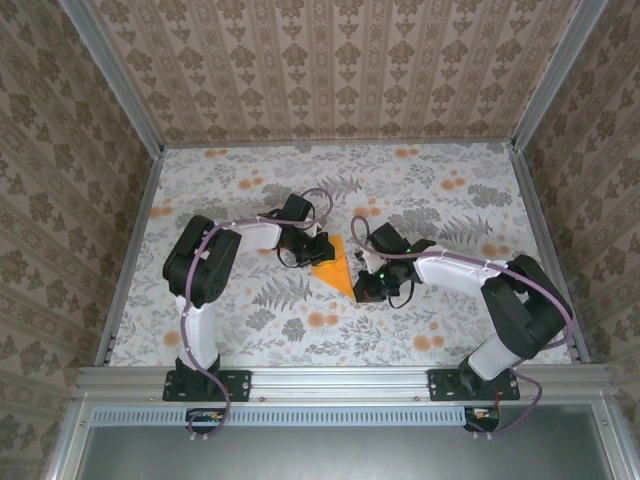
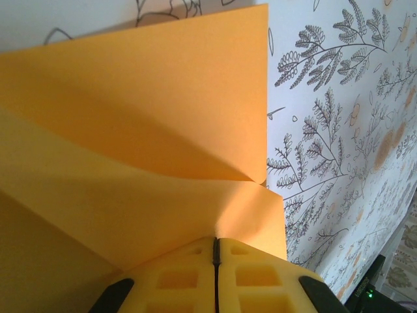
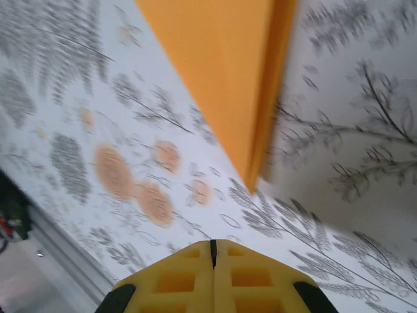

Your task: Fold a paper plane with a square sheet of paper (fold left side to right side)

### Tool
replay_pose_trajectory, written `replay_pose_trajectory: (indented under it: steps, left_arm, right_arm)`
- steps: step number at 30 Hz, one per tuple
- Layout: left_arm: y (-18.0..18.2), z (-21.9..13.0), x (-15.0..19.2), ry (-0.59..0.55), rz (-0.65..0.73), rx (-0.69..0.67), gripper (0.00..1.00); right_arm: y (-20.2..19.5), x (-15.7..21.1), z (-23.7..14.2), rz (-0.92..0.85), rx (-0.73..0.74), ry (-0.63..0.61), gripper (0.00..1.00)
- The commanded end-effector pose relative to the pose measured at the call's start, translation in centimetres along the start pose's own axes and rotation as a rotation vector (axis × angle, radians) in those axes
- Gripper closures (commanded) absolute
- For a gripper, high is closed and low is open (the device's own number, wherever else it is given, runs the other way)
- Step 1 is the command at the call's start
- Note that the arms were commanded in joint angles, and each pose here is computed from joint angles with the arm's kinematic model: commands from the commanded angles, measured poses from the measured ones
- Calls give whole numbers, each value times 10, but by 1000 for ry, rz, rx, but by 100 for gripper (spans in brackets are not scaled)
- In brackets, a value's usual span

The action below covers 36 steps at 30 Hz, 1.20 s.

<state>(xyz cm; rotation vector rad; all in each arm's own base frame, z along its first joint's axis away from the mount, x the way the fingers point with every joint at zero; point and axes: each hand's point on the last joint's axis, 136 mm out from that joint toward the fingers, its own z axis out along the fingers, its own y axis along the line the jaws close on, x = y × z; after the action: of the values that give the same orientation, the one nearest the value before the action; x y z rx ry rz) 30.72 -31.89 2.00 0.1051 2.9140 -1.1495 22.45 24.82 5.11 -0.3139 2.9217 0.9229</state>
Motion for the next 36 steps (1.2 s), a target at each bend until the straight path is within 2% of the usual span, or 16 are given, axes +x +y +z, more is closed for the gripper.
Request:
replay_pose_trajectory:
  steps: [1,6,9,18,21,26,33,36]
  left_arm:
    - [41,7,7,16,-49,-143,93]
    - [39,7,7,17,-46,-139,93]
    - [37,7,6,17,-44,-137,93]
    - [26,3,2,3,-20,-108,90]
    - [8,-9,-7,-39,53,-71,86]
    - [-14,-34,-9,-120,160,-30,82]
    - [-38,-25,22,-50,192,120,90]
    - [-37,-15,34,-12,182,126,93]
  right_arm:
    - [21,-31,-3,-1,-84,-73,96]
    - [8,-64,13,29,-32,-133,95]
    - [-2,-68,23,47,-2,-123,95]
    - [-36,-43,44,100,99,-24,96]
    - [-50,-31,50,120,149,19,100]
    - [-63,-23,50,128,207,40,100]
    - [-63,-27,52,121,209,41,100]
    - [-64,-26,52,121,213,45,100]
